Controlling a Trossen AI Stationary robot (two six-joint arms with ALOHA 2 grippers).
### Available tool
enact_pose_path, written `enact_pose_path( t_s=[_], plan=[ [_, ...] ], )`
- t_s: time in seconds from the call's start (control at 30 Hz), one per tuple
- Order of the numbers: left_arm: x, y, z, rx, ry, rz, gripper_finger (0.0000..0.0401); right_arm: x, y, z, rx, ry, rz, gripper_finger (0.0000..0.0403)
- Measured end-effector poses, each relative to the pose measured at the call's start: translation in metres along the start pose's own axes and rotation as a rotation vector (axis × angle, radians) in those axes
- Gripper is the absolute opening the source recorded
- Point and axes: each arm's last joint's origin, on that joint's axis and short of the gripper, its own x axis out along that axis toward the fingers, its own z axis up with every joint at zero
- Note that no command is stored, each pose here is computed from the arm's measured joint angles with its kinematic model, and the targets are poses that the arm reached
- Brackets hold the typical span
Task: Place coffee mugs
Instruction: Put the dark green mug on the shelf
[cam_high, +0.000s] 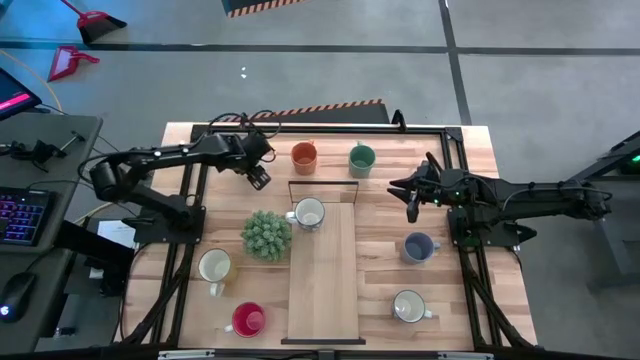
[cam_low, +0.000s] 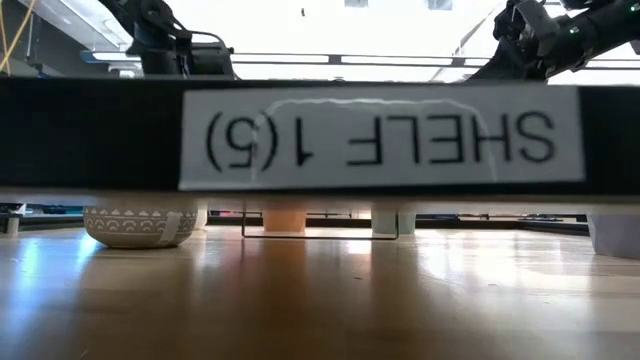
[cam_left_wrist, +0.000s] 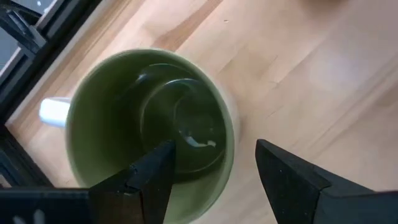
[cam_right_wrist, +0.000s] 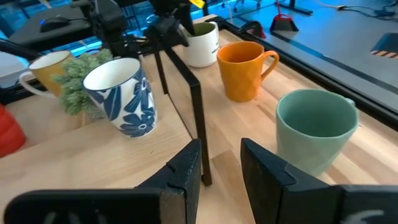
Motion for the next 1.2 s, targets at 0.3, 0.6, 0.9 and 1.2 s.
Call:
enact_pose_path(
  t_s=[0.3,0.6,0.9,1.2],
  plan=[
    [0.024,-0.007,0.0,0.03,0.102,0.018,0.0212,0.0,0.0,0.0,0.0,0.003,0.01,0.0094],
    [0.033,-0.009,0.001,0.11,0.129,0.027,0.0164,0.0,0.0,0.0,0.0,0.003,0.01,0.0094],
    [0.044,-0.001,0.007,0.051,0.107,0.063,0.0013,0.0,0.001,0.0,0.0,0.006,0.022,0.0094],
    [0.009,0.017,0.035,-0.001,-0.001,-0.039,0.0006,0.0,0.0,-0.003,-0.005,0.035,0.027,0.0094]
  ],
)
